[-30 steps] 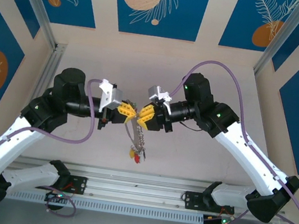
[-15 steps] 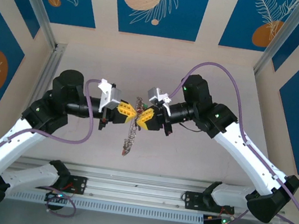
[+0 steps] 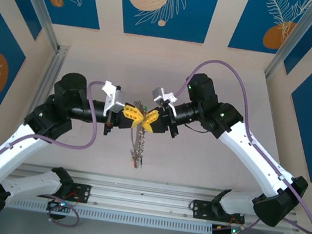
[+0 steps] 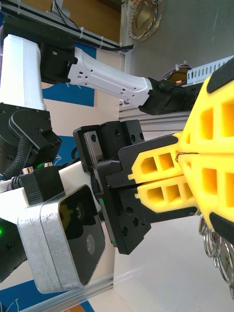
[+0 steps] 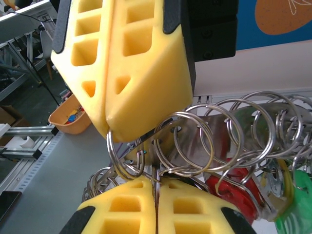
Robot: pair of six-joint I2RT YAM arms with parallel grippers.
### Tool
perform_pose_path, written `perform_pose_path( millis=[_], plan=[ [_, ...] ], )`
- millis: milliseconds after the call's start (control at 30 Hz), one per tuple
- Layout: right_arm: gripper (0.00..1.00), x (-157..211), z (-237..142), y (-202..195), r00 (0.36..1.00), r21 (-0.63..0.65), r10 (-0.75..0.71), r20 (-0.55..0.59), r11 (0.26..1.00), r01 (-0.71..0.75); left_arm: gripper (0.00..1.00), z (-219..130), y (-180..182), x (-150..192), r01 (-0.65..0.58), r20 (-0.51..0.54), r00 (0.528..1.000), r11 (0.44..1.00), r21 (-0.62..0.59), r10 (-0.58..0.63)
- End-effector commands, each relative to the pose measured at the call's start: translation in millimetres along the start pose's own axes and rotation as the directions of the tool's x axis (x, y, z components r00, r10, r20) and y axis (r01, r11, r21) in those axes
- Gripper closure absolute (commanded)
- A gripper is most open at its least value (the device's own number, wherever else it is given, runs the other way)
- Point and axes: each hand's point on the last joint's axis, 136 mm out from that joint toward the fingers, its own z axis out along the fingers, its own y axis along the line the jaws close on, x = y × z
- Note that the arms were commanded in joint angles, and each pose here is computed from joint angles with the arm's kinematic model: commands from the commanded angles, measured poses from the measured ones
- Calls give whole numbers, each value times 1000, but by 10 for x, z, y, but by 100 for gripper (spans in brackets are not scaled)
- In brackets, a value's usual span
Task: Put the keys on the keyring
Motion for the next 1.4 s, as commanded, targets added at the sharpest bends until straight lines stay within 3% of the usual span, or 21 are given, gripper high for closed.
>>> perform_pose_path(
  millis=[0,100,267,600,1000,1367],
  plan=[
    [88,-15,-18,27,1000,-8,19,-5,1000,-19,100,-77,-139,-295,-94,106,990,995,27,91],
    [74,64,-40,6,999,39,27,-22,999,-26,100,-87,-136,-293,-96,104,990,995,18,94],
    [63,176,-124,-14,999,129,32,-38,991,-27,100,-103,-143,-314,-103,109,989,995,14,101],
    [61,-130,-396,404,970,202,-220,105,960,196,100,-103,-173,-310,-96,108,990,995,34,92],
    [64,-352,-250,229,965,157,-221,138,967,199,100,-91,-216,-305,-89,109,991,994,70,81],
    [73,-370,-196,287,959,106,-235,160,970,220,100,-72,-206,-268,-86,101,992,994,74,79]
  ],
)
